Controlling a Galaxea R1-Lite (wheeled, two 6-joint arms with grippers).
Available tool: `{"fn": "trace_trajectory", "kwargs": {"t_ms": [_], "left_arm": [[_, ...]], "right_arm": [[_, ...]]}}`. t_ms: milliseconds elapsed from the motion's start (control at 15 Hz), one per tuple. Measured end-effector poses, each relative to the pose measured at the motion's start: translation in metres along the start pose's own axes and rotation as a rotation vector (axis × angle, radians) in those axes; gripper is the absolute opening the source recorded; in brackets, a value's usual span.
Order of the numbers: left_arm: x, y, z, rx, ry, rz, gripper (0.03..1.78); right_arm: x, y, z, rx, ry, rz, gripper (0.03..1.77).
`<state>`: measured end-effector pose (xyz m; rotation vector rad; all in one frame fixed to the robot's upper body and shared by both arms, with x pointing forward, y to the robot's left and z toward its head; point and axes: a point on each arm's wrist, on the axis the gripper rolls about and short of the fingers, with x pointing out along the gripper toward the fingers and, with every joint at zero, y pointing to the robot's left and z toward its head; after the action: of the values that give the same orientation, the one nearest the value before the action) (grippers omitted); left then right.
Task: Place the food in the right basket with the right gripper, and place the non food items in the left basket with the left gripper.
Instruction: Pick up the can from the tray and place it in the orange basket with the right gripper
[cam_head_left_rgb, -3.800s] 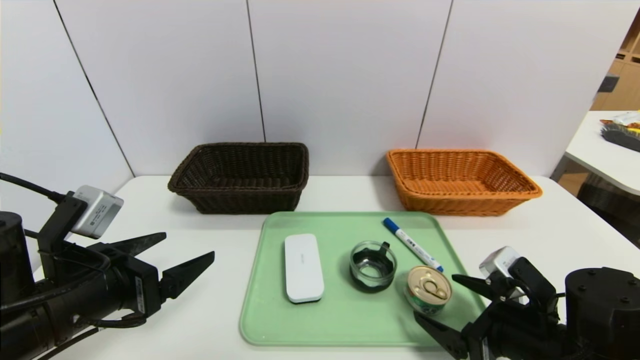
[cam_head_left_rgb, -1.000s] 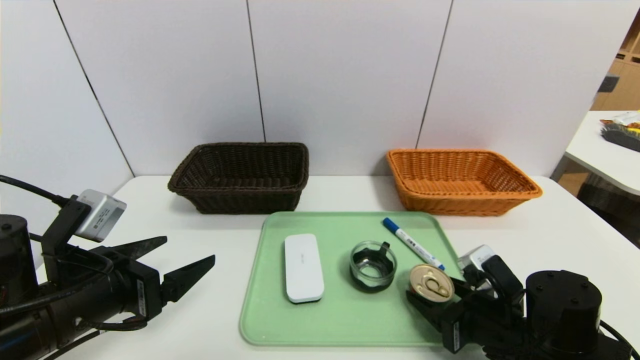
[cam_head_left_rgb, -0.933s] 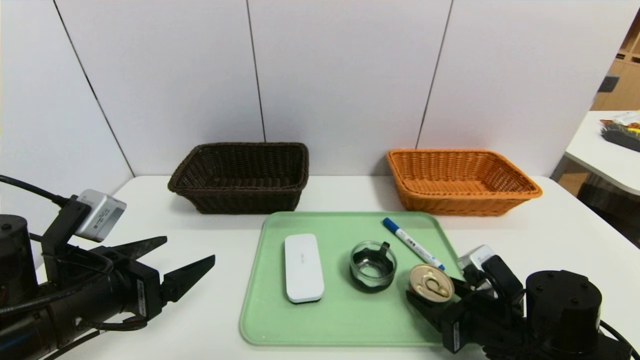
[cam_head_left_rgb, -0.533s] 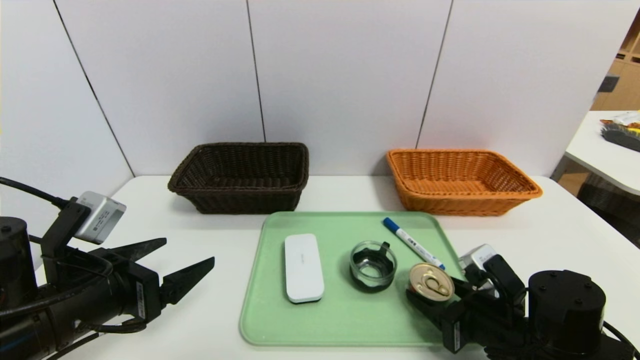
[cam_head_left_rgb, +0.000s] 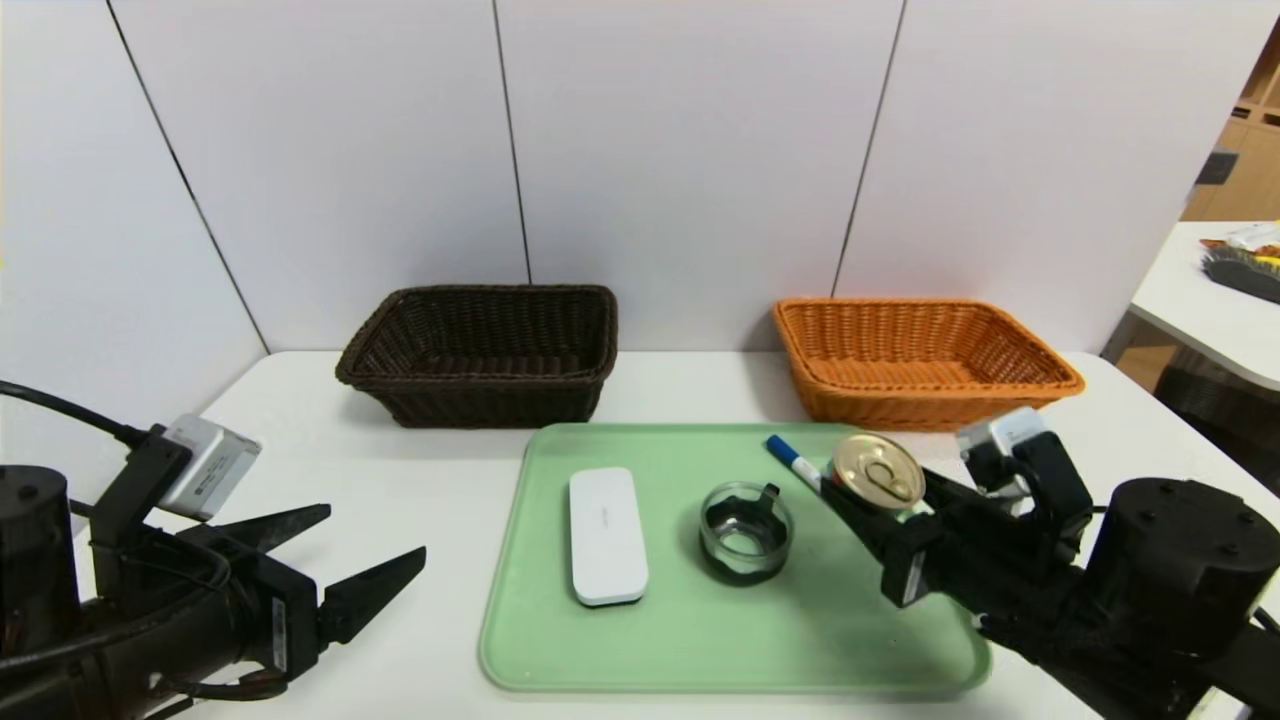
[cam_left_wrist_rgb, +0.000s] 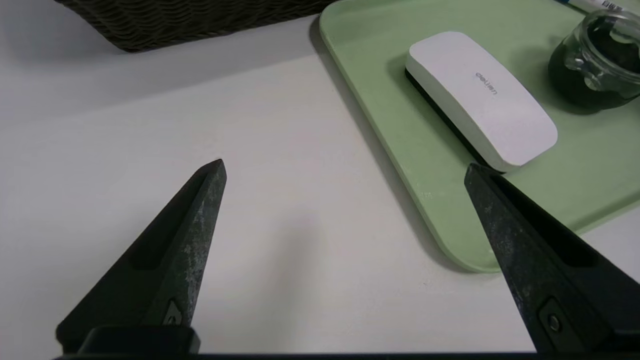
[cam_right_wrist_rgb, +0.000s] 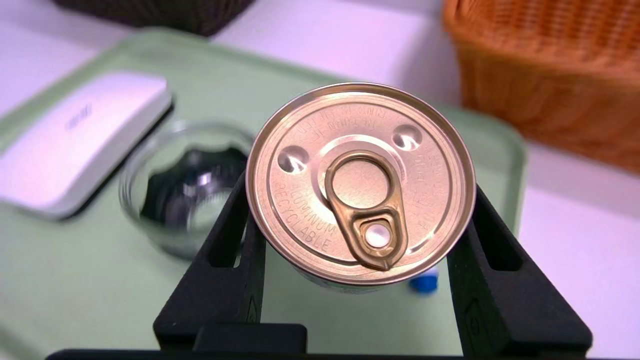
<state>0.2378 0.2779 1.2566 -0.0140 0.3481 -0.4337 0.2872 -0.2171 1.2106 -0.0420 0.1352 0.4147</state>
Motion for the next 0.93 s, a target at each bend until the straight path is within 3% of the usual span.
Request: {"fn": "trace_trajectory", "kwargs": {"t_ms": [267,533,733,933], "left_arm": [[-0.002,-0.002,-0.003,0.009,0.003,-0.011,1.69],[-0.003,-0.003,0.001,0.019,-0.012,-0.014,1.69],[-0.003,-0.003,0.002,0.020,-0.021,-0.014,1.69],[-0.003,-0.003,0.004,0.020,-0.025,-0.014,1.69]], "right_arm": [[0.026,-0.008,0.050,0.019,-0.100,-0.054,0.98],[0.048,-0.033,0.114,0.028,-0.107,-0.149,0.98],[0.059,-0.058,0.148,0.030,-0.015,-0.224,0.98],[0.077,-0.080,0.154,0.037,0.129,-0.276,0.98]]}}
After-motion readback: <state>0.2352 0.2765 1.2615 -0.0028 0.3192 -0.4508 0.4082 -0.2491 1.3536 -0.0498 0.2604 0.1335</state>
